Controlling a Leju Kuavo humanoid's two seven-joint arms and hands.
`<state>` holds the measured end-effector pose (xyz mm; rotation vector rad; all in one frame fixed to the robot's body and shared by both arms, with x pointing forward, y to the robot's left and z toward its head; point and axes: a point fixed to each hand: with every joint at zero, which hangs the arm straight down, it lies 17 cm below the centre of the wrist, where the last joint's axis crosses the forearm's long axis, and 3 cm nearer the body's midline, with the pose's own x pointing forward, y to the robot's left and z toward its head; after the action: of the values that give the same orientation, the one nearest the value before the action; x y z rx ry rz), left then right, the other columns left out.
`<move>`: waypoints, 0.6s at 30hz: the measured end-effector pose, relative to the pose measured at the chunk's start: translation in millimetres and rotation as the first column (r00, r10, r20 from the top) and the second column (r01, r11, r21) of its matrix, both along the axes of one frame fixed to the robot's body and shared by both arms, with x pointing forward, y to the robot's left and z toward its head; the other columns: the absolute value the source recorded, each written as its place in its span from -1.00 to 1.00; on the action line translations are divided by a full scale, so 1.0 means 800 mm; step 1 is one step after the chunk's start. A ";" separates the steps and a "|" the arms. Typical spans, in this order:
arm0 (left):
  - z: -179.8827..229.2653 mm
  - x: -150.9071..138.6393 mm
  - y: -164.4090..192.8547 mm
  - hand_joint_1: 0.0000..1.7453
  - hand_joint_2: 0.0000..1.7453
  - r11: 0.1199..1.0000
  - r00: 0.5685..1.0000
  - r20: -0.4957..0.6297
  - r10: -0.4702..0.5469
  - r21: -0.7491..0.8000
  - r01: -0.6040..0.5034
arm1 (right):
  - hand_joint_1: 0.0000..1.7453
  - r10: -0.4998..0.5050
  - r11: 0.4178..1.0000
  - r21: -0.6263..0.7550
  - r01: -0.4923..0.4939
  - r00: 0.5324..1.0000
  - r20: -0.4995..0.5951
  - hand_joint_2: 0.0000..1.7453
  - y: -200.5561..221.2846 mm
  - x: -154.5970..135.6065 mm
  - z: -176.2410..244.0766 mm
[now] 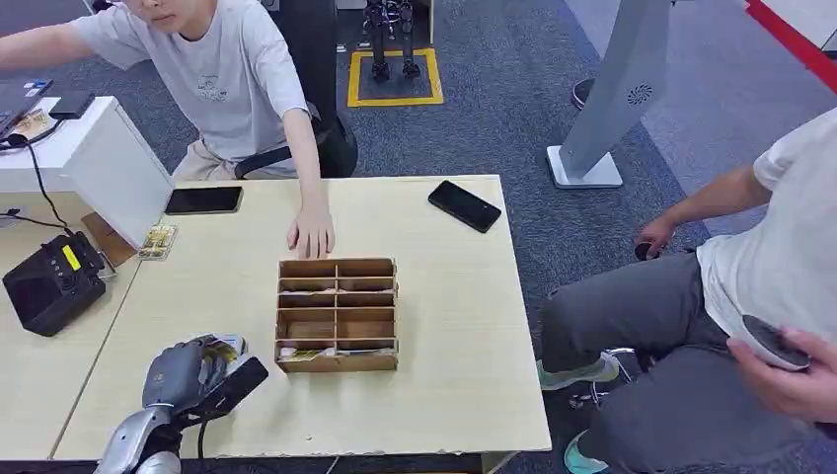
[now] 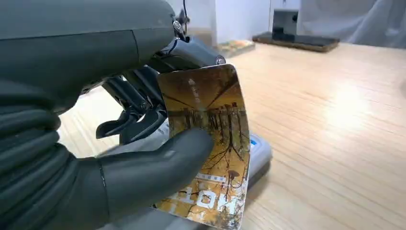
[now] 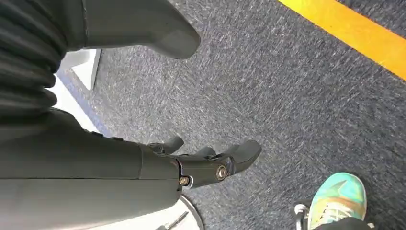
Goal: Pass the card to the sensor for recognition and then transmit it.
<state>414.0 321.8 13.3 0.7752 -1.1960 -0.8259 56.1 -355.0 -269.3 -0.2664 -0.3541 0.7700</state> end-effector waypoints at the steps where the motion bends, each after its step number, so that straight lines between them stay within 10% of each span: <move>1: 0.003 -0.001 -0.008 1.00 1.00 0.996 1.000 -0.009 -0.007 -0.090 0.006 | -1.00 0.000 1.000 0.001 0.000 1.000 -0.001 1.00 0.000 0.000 0.000; 7: 0.082 0.012 -0.057 1.00 1.00 0.880 0.994 0.097 -0.056 -0.465 0.095 | -1.00 0.002 1.000 -0.003 -0.002 1.000 0.005 1.00 -0.003 0.001 0.000; 18: 0.123 0.016 -0.065 1.00 1.00 0.864 0.983 0.170 -0.071 -0.481 0.146 | -1.00 0.003 1.000 -0.001 -0.003 1.000 0.006 1.00 -0.003 0.002 0.000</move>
<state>426.7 269.5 111.7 0.3514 -1.5154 -0.5193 58.0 -357.0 -269.2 -0.2691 -0.3603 0.7725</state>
